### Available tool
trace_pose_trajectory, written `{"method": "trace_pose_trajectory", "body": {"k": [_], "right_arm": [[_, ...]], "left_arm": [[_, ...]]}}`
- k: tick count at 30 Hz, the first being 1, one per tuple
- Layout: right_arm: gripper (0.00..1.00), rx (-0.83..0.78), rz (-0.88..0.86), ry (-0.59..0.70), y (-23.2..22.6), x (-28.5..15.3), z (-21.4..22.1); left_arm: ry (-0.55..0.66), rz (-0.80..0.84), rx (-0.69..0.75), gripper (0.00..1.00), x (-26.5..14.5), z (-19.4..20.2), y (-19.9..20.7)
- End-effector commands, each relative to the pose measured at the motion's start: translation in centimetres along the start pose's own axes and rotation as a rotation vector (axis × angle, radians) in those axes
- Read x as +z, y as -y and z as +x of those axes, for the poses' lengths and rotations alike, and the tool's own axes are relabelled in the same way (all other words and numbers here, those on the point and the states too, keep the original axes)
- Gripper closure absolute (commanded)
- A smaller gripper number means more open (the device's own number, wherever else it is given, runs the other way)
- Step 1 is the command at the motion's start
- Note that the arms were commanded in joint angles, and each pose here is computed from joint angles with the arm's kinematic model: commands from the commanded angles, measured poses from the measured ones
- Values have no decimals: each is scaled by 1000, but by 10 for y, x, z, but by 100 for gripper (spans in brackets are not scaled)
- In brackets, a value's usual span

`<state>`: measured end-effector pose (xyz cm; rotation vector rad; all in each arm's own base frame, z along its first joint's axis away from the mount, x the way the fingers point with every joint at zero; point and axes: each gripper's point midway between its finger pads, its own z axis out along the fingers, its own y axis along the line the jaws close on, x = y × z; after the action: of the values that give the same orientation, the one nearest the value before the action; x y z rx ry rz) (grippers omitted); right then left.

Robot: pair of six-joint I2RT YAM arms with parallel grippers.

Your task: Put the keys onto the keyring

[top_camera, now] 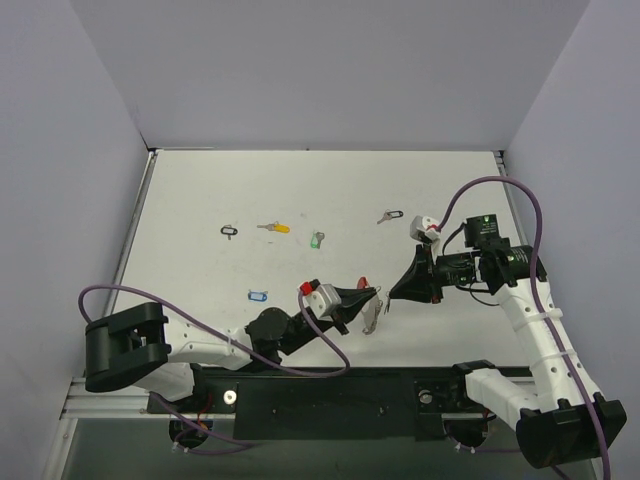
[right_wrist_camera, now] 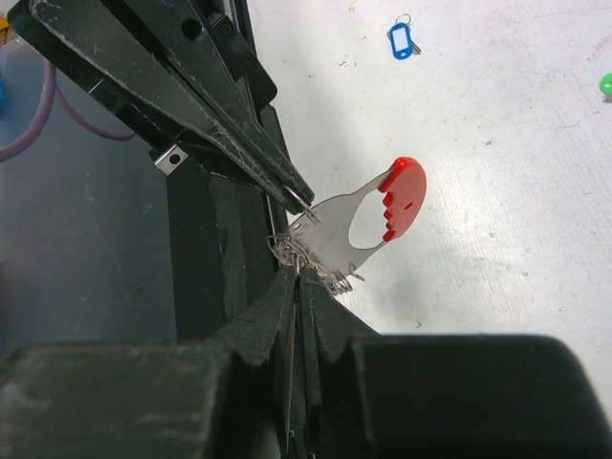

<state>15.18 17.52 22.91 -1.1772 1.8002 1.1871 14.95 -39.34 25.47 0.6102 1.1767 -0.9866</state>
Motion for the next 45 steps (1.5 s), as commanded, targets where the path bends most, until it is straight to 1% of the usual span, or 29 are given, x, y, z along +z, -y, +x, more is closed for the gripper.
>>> {"method": "trace_pose_trajectory", "body": {"k": [1, 12, 25, 39, 45], "right_arm": [[100, -27, 4, 33, -1, -2, -7], [100, -12, -27, 52, -3, 1, -6], [100, 17, -25, 64, 2, 5, -7], [100, 6, -53, 87, -4, 6, -11], [100, 13, -41, 76, -1, 7, -9]], "left_arm": [[127, -14, -30, 100, 13, -38, 4], [117, -19, -40, 100, 13, -31, 7], [118, -12, -61, 100, 16, -28, 11], [110, -10, -69, 100, 19, -24, 12], [109, -9, -69, 100, 18, -24, 12]]}}
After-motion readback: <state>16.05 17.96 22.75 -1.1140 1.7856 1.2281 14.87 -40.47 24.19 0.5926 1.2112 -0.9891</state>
